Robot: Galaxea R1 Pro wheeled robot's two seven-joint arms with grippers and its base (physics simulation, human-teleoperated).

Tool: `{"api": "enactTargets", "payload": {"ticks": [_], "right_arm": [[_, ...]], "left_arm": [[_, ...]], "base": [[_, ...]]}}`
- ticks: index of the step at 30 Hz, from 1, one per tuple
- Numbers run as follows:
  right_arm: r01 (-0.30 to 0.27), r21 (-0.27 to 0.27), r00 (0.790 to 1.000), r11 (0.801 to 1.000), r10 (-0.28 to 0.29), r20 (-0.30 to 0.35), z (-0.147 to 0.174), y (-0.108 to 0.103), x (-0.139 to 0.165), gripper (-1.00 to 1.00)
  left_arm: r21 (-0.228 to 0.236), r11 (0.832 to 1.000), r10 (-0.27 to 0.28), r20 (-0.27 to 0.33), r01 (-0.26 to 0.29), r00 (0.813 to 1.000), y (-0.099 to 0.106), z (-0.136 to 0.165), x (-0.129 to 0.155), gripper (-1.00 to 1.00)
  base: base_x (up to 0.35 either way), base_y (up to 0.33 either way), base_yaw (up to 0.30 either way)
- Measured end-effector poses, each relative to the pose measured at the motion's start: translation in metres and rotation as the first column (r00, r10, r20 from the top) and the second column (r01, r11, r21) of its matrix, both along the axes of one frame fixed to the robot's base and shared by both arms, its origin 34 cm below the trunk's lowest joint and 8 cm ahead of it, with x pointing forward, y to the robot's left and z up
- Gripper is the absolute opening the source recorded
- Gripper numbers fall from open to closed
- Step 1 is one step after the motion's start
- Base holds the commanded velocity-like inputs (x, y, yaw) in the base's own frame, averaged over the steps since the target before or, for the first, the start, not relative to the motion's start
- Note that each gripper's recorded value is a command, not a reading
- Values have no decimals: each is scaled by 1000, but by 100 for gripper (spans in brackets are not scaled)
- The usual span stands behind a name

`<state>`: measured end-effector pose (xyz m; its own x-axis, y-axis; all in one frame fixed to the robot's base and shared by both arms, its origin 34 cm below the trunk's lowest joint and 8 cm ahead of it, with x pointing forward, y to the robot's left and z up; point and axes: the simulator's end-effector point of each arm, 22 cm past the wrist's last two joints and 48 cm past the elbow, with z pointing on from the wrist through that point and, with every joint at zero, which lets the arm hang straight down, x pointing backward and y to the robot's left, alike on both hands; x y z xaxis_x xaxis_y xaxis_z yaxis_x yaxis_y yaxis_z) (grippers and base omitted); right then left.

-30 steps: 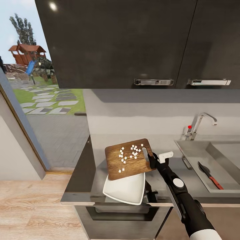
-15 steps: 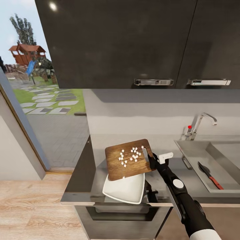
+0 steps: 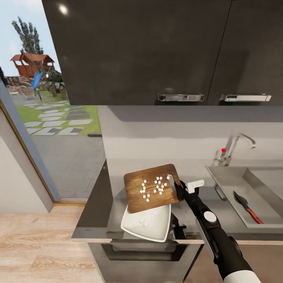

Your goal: In the kitchen, take the Vidalia onion out of the sink, dice it on the chopping board with the paring knife, put the diced onion into the bowl on the countertop, then place both the paring knife and the chopping board into the sink.

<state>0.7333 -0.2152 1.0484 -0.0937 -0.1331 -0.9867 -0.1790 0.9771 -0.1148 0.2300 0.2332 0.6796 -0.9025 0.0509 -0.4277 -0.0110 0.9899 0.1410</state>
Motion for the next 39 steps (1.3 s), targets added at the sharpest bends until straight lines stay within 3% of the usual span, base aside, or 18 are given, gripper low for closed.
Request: {"api": "enactTargets", "payload": {"ticks": [11, 39], "right_arm": [[-6, 1, 998, 1000, 6, 57, 20, 2, 0, -100], [-6, 1, 995, 1000, 6, 105, 48, 2, -4, -100]], "left_arm": [[0, 1000, 0, 17, 0, 1000, 0, 2, 5, 100], [0, 1000, 0, 62, 0, 998, 0, 8, 20, 100]], "base": [[0, 0, 0], [0, 0, 0]]}}
